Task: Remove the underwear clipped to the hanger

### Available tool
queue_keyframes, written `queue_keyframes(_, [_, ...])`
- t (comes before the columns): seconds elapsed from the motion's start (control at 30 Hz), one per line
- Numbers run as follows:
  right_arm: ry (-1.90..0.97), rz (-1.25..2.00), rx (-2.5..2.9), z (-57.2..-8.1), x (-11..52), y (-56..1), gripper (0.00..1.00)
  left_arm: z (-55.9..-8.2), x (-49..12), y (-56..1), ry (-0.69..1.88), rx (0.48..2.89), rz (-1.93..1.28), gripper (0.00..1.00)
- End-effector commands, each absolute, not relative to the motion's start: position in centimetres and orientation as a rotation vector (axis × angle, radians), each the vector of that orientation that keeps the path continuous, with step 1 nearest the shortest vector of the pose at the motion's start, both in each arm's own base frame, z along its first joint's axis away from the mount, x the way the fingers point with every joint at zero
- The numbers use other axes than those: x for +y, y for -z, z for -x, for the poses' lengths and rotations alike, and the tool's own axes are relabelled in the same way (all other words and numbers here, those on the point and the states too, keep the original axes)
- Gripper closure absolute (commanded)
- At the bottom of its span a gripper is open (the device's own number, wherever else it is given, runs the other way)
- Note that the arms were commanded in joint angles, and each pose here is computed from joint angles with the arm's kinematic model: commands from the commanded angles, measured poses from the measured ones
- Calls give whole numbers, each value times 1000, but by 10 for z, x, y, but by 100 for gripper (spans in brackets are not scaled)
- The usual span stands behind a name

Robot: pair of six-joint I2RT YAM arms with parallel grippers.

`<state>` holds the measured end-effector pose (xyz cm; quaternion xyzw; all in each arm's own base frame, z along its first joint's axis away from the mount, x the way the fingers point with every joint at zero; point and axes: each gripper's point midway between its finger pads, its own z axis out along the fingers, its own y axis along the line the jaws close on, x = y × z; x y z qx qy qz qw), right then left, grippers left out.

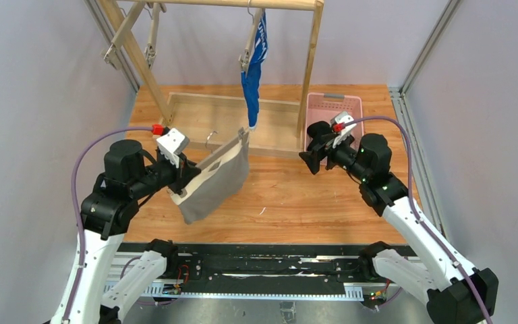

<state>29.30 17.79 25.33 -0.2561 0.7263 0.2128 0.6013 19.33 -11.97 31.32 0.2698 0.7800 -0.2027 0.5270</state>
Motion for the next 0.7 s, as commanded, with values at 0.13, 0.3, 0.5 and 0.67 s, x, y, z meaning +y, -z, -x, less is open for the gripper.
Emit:
queue_keyframes(0.13, [-1016, 959, 1301, -229, 224, -329, 10, -157, -147, -299, 710, 1868, -851, 100])
queue_keyframes(0.3, [-1185, 1113, 1162, -199, 235, -347, 10, -154, -158, -299, 785, 1848, -915, 100])
queue_keyframes(0.5, [-1274, 1139, 1131, -203, 243, -356, 10, -145, -174, -308, 907, 1778, -1025, 100])
queue_keyframes(0.67, [-1352, 1133, 1148, -214, 257, -354, 10, -147, -179, -312, 928, 1764, -1053, 100])
